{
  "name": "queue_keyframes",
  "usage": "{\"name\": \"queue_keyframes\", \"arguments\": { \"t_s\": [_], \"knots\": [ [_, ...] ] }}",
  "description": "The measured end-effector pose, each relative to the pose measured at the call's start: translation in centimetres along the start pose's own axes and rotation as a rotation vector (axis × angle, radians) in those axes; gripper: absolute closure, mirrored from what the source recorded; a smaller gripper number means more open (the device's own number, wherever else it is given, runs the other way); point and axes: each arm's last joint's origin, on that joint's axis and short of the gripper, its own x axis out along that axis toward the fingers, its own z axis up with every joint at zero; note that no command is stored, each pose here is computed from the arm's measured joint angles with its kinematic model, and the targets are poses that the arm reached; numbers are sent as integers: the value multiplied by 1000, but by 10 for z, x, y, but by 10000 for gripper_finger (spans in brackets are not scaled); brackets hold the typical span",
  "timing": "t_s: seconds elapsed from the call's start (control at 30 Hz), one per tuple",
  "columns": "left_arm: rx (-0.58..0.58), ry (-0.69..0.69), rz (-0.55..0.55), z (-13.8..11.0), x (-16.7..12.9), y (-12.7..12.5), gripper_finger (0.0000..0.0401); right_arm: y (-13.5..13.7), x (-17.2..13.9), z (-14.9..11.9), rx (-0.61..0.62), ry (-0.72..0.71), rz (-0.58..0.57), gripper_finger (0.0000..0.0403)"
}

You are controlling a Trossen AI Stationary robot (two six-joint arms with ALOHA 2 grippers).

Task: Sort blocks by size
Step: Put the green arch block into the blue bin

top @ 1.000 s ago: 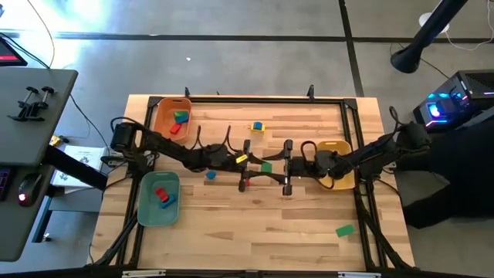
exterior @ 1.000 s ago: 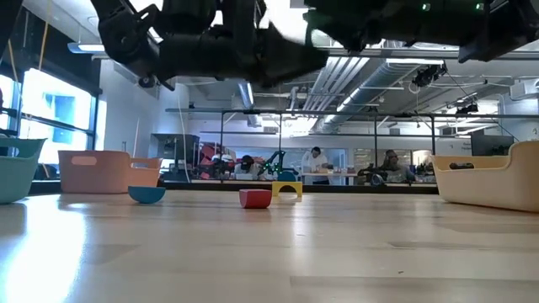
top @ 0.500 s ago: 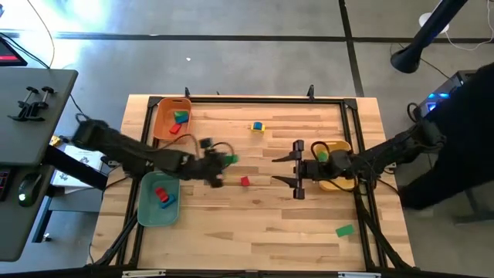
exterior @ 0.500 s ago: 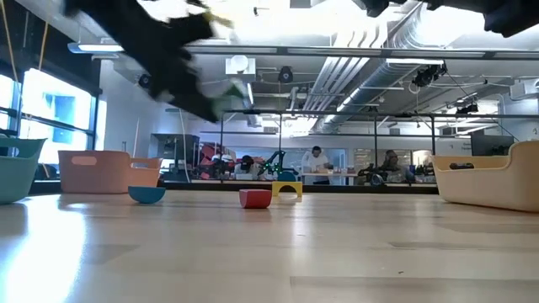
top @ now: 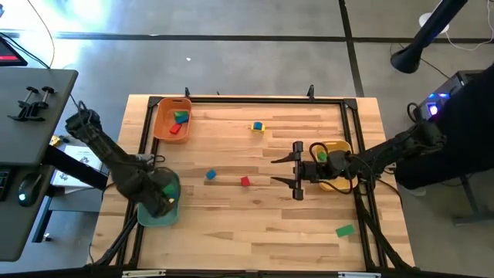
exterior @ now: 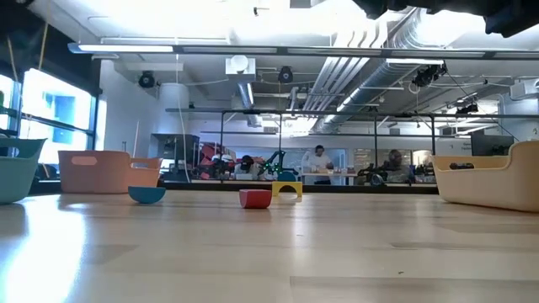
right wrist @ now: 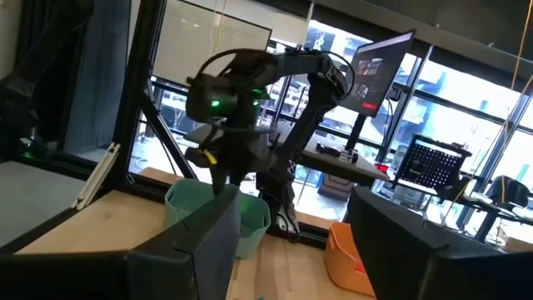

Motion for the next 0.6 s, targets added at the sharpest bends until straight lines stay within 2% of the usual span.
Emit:
{"name": "queue_keyframes", "arguments": {
  "t_s": [0.13, 0.37, 0.6],
  "knots": [
    [-42, 51, 30, -12, 13, 3, 293, 0, 0, 0, -6, 1, 0, 187],
    [-52, 150, 77, -13, 36, 10, 288, 0, 0, 0, -19, 0, 0, 187],
    [-48, 163, 78, -8, 37, 12, 239, 0, 0, 0, -10, 0, 2, 187]
  ]
}}
